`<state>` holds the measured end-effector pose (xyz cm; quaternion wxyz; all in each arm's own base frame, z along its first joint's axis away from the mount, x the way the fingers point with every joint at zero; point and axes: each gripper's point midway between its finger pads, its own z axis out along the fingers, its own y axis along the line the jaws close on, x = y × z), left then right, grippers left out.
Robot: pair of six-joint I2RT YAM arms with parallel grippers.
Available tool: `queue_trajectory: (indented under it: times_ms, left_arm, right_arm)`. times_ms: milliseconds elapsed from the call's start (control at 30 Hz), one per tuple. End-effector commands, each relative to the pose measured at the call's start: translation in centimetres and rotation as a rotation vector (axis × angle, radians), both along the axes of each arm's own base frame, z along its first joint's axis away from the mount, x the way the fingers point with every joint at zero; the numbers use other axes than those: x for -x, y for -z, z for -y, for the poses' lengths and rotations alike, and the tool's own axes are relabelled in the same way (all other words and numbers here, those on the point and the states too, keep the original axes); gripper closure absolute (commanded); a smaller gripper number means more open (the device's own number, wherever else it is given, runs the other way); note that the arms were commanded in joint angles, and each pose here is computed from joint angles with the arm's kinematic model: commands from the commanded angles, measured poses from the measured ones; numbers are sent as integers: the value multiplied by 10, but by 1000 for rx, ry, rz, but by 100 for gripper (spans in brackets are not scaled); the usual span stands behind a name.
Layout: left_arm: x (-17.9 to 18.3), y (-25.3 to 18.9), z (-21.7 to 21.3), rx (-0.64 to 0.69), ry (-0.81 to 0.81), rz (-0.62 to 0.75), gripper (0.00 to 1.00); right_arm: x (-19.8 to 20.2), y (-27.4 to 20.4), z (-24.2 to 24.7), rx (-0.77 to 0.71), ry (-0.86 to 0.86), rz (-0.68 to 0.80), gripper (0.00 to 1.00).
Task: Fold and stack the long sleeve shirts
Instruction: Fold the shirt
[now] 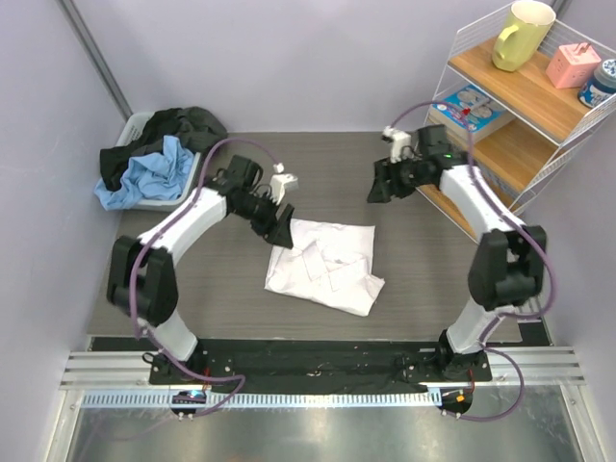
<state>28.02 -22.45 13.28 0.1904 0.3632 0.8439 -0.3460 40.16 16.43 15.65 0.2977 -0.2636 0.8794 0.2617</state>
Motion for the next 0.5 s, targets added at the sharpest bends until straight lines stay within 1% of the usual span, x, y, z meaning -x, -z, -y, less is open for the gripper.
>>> queue_trajectory:
  times_ms: [0, 67, 100, 133, 200, 467]
  left_arm:
    - [-24, 11, 10, -34, 118, 14, 32]
    - [-32, 25, 12, -52, 126, -12, 32]
    - [-34, 27, 14, -52, 144, -2, 32]
    - [-39, 33, 17, -61, 152, -6, 33]
    - [-43, 36, 18, -68, 162, -8, 33]
    - [-36, 59, 23, -99, 212, -55, 34]
  right_arm:
    - [79, 20, 10, -127, 87, -267, 30]
    - [93, 33, 16, -129, 120, -302, 28]
    - [109, 50, 18, -120, 132, -350, 28]
    - [112, 54, 19, -125, 139, -344, 28]
    - [125, 68, 18, -131, 147, -395, 28]
    - [146, 102, 18, -117, 139, -545, 30]
